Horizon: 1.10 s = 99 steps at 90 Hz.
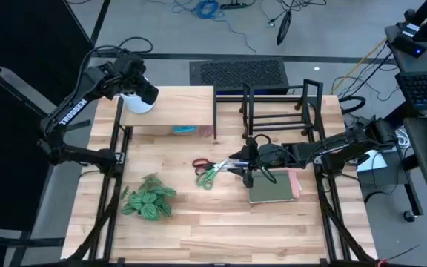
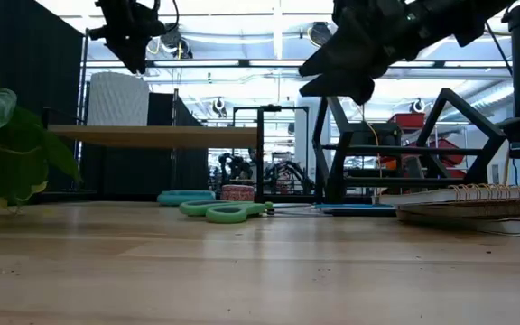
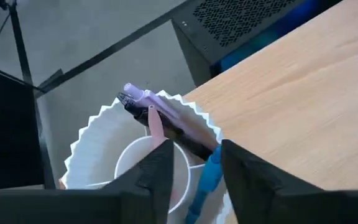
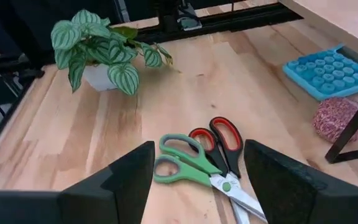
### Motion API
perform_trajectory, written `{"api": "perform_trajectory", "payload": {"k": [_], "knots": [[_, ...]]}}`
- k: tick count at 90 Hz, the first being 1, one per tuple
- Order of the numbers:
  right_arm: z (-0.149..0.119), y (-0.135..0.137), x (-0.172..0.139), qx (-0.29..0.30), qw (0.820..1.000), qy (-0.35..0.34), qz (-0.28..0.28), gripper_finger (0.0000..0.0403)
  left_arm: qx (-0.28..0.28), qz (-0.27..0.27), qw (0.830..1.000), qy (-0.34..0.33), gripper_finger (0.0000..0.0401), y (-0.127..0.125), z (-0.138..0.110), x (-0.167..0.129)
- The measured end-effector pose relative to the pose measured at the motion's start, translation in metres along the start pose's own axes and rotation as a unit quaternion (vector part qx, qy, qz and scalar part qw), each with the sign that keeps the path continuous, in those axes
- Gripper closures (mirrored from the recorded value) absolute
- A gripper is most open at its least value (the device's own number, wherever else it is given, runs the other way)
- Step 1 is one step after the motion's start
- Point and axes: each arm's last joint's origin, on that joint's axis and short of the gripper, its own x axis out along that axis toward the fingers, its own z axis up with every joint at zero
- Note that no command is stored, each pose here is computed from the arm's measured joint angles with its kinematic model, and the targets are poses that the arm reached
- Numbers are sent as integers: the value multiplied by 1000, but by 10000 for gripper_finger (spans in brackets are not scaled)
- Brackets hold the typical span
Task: Stock shelves
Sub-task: Remove the pink pen from the white pen holder
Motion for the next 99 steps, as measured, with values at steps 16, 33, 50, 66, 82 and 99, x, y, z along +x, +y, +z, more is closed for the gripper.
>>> {"api": "perform_trajectory", "payload": {"k": [16,33,50,66,82,99], "knots": [[2,-4,1,-26,1000,-4,-7,170,0,0,1000,0,256,0,0,0],[8,-14,2,-32,999,-30,-20,170,0,7,1000,-1,256,0,0,0],[11,-27,3,-25,998,-33,-41,170,0,8,1000,0,256,0,0,0],[12,-35,3,-40,997,-33,-56,170,-1,8,1000,-2,256,0,0,0],[14,-44,3,-67,995,-32,-72,170,-1,8,1000,-5,256,0,1,0],[15,-51,3,-79,993,-31,-83,170,-9,21,999,-31,256,1,6,0]]}}
